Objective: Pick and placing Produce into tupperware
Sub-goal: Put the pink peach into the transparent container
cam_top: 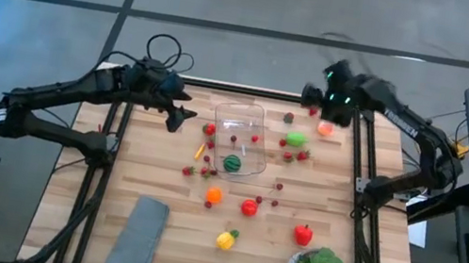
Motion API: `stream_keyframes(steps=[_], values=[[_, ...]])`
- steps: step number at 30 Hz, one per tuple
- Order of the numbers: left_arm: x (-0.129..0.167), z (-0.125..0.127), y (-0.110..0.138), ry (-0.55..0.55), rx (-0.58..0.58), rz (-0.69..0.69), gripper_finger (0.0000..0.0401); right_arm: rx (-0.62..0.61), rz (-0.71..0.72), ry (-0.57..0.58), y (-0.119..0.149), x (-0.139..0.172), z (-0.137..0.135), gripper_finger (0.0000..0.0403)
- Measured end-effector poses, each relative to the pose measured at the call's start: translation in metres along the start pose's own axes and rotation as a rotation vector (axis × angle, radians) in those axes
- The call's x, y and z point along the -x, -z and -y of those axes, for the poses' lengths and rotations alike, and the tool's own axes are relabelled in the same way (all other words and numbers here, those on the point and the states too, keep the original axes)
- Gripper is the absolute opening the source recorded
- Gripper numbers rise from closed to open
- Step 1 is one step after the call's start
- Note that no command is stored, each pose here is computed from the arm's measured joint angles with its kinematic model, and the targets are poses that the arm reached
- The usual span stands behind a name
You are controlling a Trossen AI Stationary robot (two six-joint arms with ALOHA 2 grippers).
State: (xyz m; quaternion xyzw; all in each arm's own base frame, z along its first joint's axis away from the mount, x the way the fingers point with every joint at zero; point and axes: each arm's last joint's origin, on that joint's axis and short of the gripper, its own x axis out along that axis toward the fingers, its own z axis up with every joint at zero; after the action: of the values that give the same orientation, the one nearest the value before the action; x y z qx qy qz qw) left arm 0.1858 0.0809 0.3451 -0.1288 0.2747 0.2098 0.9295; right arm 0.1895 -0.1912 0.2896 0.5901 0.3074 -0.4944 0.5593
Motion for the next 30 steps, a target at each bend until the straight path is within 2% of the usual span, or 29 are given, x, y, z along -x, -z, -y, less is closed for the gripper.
stream_keyframes(steps=[2, 4, 8, 10, 13, 15, 17, 23, 28, 30], values=[[-0.002, -0.001, 0.004, -0.005, -0.001, -0.008, 0.0263, -0.023, 0.006, 0.088, 0.013, -0.008, 0.003, 0.0365], [-0.004, -0.002, 0.007, -0.022, -0.012, -0.017, 0.0263, -0.046, 0.014, 0.057, 0.023, -0.019, -0.002, 0.0365], [-0.009, -0.002, 0.011, -0.030, -0.065, -0.038, 0.0263, -0.139, 0.024, -0.135, 0.045, -0.053, -0.018, 0.0365], [-0.010, -0.002, 0.011, -0.030, -0.074, -0.045, 0.0263, -0.283, 0.070, -0.174, 0.049, -0.072, -0.018, 0.0365], [-0.010, -0.002, 0.011, -0.030, -0.077, -0.045, 0.0263, -0.531, 0.159, -0.305, 0.045, -0.095, -0.020, 0.0365], [-0.009, -0.002, 0.010, -0.029, -0.077, -0.039, 0.0263, -0.624, 0.199, -0.421, 0.041, -0.106, -0.028, 0.0365], [-0.007, -0.002, 0.010, -0.029, -0.079, -0.032, 0.0263, -0.665, 0.232, -0.463, 0.035, -0.117, -0.032, 0.0365], [0.000, -0.002, 0.009, -0.026, -0.092, -0.007, 0.0263, -0.907, 0.355, -0.173, 0.020, -0.139, -0.015, 0.0365], [0.009, -0.002, 0.008, -0.025, -0.159, 0.021, 0.0263, -1.121, 0.521, -0.037, 0.021, -0.127, -0.008, 0.0365], [0.011, -0.002, 0.008, -0.024, -0.184, 0.029, 0.0263, -1.134, 0.564, 0.003, 0.016, -0.119, -0.007, 0.0365]])
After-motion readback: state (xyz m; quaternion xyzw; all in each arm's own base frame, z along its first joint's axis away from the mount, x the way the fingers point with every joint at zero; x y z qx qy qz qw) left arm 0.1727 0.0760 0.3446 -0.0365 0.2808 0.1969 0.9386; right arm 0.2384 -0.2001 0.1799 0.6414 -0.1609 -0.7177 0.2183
